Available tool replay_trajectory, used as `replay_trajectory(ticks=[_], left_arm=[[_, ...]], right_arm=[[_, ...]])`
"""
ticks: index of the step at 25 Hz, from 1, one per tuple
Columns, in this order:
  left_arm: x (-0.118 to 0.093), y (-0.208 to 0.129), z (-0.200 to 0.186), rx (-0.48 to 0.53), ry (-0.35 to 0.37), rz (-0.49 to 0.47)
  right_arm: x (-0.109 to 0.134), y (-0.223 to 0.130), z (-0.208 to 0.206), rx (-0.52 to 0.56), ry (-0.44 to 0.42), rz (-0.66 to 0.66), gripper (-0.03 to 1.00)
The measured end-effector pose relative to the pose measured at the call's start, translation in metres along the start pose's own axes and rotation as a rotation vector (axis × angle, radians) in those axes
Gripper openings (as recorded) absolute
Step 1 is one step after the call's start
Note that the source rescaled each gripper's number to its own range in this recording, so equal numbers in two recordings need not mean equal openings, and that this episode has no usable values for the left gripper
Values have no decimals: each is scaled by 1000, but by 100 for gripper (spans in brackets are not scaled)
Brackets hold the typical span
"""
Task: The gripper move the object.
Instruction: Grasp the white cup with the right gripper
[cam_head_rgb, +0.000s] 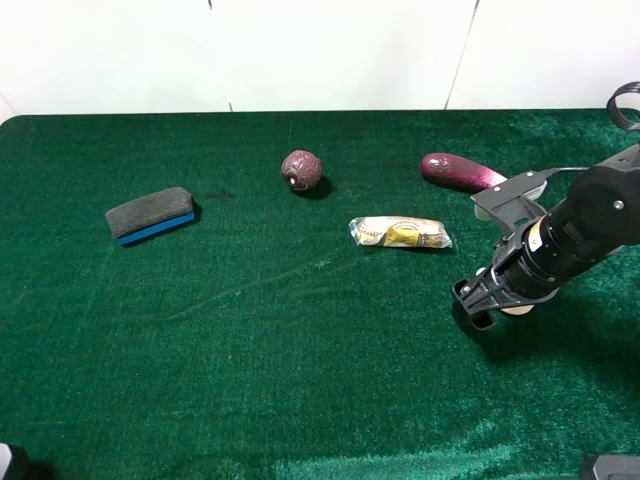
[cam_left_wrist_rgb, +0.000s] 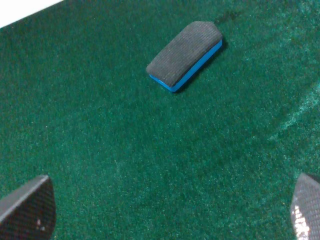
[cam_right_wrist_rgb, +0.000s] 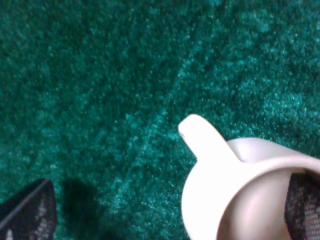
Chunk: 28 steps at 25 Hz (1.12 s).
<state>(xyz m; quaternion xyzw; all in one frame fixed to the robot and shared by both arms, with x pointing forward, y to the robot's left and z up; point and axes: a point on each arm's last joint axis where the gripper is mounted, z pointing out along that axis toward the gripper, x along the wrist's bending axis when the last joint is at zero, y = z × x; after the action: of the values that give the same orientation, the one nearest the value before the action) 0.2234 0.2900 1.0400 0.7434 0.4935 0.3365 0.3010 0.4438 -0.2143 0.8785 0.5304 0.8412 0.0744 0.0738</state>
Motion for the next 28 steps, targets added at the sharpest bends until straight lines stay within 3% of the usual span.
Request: replay_trajectory(ticks=[11,17,22,28], left_arm=[[0,0,0,0,0,0],[0,0,0,0,0,0],[0,0,0,0,0,0],[0,0,0,0,0,0]], right_arm=[[1,-1,0,10,7,25,99],[1,-2,0,23,9,32,69],[1,-3,0,30,9,34,50],[1,-3,0,32,9,35,15]])
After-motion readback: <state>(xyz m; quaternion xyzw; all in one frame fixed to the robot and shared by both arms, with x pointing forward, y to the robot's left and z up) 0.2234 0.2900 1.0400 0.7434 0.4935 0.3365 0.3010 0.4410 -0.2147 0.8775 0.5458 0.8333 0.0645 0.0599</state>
